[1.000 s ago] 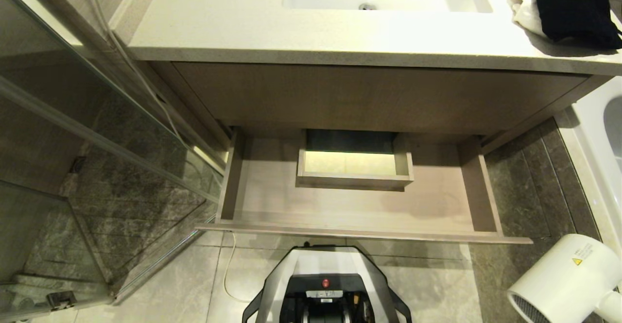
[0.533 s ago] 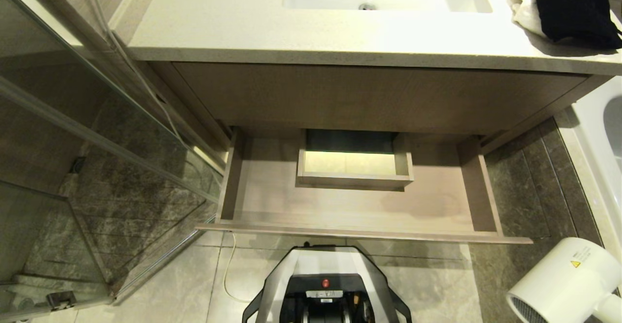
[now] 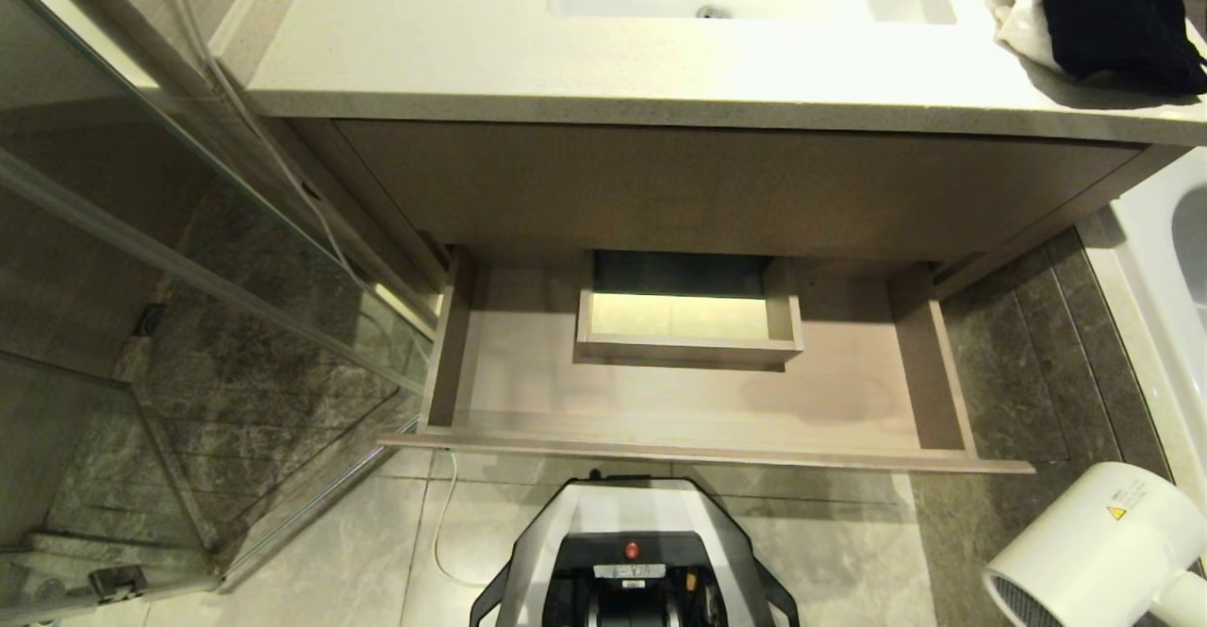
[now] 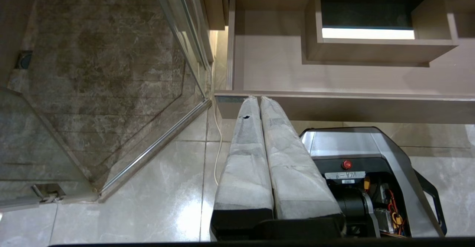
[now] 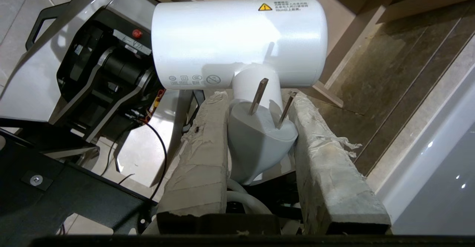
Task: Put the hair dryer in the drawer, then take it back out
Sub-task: Put it into the drawer
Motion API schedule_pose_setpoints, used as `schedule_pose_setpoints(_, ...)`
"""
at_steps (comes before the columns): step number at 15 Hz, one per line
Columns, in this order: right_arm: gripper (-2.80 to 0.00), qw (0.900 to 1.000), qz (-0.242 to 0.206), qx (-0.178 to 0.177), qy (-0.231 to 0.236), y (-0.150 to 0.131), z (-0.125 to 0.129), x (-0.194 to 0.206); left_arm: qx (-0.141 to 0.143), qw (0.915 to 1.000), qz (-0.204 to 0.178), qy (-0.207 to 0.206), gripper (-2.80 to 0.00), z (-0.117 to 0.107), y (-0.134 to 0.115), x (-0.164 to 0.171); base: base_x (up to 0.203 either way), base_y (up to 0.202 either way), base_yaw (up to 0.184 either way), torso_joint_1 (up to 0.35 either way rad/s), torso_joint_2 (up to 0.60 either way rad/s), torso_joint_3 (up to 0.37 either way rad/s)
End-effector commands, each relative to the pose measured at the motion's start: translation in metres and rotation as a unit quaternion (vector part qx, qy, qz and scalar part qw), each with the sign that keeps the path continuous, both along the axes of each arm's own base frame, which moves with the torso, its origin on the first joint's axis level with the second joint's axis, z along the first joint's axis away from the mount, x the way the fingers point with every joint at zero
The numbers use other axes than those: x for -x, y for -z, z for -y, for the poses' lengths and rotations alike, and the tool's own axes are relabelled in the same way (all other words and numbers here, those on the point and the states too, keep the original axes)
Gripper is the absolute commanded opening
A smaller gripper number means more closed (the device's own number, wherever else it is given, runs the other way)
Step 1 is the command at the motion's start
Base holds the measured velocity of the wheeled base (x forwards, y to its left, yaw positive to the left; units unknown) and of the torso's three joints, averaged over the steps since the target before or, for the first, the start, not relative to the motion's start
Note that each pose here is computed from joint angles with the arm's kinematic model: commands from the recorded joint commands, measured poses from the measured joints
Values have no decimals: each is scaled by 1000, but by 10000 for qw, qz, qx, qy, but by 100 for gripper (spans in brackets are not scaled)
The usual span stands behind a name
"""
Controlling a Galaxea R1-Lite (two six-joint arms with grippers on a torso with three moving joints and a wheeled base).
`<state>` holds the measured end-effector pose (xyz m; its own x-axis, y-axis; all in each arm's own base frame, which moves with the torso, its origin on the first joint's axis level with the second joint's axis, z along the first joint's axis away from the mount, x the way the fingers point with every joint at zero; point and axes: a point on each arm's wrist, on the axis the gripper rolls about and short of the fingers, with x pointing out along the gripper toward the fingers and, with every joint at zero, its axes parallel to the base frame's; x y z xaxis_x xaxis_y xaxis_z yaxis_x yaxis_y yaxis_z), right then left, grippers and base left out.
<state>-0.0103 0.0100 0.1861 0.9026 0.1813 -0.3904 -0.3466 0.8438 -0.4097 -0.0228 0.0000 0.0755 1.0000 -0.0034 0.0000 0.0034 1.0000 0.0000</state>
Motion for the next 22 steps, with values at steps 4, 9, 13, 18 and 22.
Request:
schedule_pose_setpoints(4, -280, 10000, -31, 5, -21, 1, 0, 0, 0, 10000, -8, -2, -280, 0, 0, 0, 0, 0, 0, -160, 319, 125)
schedule_pose_setpoints(9, -280, 10000, -1, 11, -14, 2, 0, 1, 0, 10000, -8, -2, -280, 0, 0, 0, 0, 0, 0, -203, 321, 130)
schedule_pose_setpoints(13, -280, 10000, -8, 7, -21, 3, 0, 1, 0, 10000, -8, -2, -280, 0, 0, 0, 0, 0, 0, -212, 343, 132)
schedule_pose_setpoints(18, -280, 10000, -25, 7, -23, 5, 0, 1, 0, 10000, -8, -2, -280, 0, 0, 0, 0, 0, 0, -264, 405, 146)
schedule_pose_setpoints(22, -280, 10000, -6, 13, -24, 6, 0, 0, 0, 10000, -8, -2, -280, 0, 0, 0, 0, 0, 0, -364, 543, 173)
